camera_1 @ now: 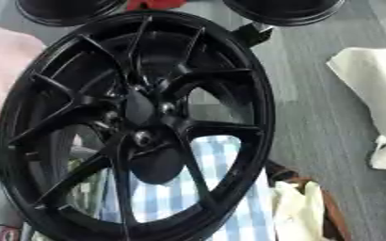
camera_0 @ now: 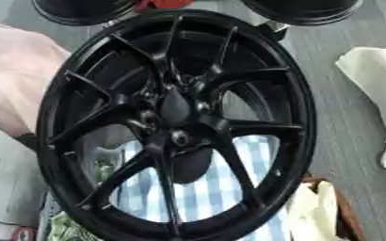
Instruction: Pull the pin out of the wheel hub.
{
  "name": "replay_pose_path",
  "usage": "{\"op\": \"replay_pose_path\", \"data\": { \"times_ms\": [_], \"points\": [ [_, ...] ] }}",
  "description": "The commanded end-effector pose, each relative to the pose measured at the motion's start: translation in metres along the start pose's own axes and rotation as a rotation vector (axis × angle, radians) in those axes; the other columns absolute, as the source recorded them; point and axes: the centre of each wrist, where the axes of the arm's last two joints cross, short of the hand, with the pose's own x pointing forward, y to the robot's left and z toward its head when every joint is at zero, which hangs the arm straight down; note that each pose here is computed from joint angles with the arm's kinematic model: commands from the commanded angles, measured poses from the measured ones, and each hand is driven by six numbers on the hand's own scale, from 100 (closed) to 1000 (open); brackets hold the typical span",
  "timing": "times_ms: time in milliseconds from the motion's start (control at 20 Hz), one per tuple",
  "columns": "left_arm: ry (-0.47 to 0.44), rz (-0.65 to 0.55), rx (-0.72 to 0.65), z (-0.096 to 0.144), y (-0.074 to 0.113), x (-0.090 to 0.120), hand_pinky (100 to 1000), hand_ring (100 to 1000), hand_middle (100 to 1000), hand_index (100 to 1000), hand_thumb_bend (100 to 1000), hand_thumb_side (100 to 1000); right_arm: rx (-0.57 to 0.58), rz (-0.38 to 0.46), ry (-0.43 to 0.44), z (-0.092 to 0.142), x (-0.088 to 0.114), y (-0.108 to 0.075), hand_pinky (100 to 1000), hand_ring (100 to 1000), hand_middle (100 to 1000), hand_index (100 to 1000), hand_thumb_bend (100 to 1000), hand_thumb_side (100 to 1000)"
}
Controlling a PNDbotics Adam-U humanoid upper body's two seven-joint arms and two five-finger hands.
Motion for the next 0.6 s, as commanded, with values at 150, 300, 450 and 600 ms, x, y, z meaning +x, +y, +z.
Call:
{"op": "replay_pose_path", "data": {
  "times_ms": [150,300,450,600],
  "points": [
    [-0.03,-0.003,-0.002,-0.003,0.001,0.008,754,758,664,728,196,764,-0.101,-0.082,-0.156,-0.004,0.032,-0.015,836,837,694,812,100,356],
    [-0.032,-0.003,-0.004,-0.004,0.001,0.008,754,758,664,728,196,762,-0.136,-0.158,-0.264,-0.003,0.052,-0.013,839,828,672,799,100,562],
    [-0.036,-0.002,-0.009,-0.005,0.0,0.009,753,758,664,728,196,761,-0.157,-0.232,-0.362,0.0,0.071,-0.009,845,827,664,797,100,564],
    [-0.037,-0.002,-0.011,-0.005,0.0,0.009,753,758,664,728,196,760,-0.159,-0.292,-0.436,0.002,0.086,-0.006,848,826,658,795,100,573]
  ]
}}
